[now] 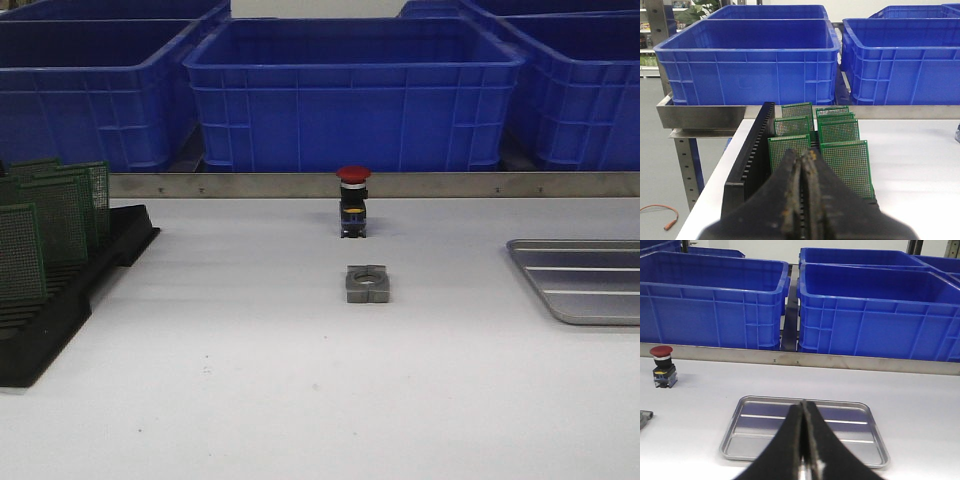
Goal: Place circuit board on tray
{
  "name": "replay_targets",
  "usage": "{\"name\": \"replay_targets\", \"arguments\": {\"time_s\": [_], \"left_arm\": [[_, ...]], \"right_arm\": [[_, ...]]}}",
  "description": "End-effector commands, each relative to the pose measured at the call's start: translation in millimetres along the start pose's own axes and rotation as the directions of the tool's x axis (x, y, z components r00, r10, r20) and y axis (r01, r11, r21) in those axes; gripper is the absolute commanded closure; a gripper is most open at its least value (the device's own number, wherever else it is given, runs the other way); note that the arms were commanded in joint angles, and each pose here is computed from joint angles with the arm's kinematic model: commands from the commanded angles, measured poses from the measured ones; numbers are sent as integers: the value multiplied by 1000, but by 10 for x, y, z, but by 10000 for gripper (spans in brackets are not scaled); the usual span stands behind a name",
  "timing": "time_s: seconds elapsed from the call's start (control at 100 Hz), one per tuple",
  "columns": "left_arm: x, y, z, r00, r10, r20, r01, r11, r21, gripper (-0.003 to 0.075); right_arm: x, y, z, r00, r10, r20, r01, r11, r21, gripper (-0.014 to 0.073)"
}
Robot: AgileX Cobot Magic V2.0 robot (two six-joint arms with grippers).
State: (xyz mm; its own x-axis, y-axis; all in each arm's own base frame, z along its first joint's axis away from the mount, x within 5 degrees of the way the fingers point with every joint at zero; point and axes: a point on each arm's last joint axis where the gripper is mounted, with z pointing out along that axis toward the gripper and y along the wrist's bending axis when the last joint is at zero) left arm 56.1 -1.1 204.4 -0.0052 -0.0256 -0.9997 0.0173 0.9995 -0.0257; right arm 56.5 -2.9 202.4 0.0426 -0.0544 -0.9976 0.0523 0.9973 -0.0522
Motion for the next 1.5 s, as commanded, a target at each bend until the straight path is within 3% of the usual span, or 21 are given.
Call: {"name": "replay_targets", "arguments": {"time_s": [0.0, 0.5, 0.67, 1.01, 1.27, 1.37, 1.49], "left_arm": [[75, 1, -4, 998, -13, 59, 13, 1000, 5, 741], [67, 1, -5, 997, -33, 68, 33, 999, 7, 741], [-122, -5, -42, 996, -12, 83, 11, 1000, 8, 741], [-799, -29, -32, 990, -10, -142, 11, 1000, 6, 741], [-1040, -45, 412, 900, -20, -435, 22, 1000, 0, 738], [-1104, -50, 623, 862, -16, -507, 19, 1000, 1, 661], [-1181, -87, 879, 828, 100, -551, -57, 994, 95, 421]], "right_arm": [[-121, -4, -29, 994, -12, 110, 11, 1000, 6, 708], [-121, -4, -29, 994, -12, 110, 11, 1000, 6, 708], [-121, -4, -29, 994, -12, 110, 11, 1000, 6, 708], [-121, -4, -29, 994, -12, 110, 11, 1000, 6, 708], [-121, -4, -29, 994, -12, 110, 11, 1000, 6, 708], [-121, -4, -29, 994, -12, 110, 11, 1000, 6, 708], [-121, -4, -29, 994, -12, 110, 11, 1000, 6, 708]]}}
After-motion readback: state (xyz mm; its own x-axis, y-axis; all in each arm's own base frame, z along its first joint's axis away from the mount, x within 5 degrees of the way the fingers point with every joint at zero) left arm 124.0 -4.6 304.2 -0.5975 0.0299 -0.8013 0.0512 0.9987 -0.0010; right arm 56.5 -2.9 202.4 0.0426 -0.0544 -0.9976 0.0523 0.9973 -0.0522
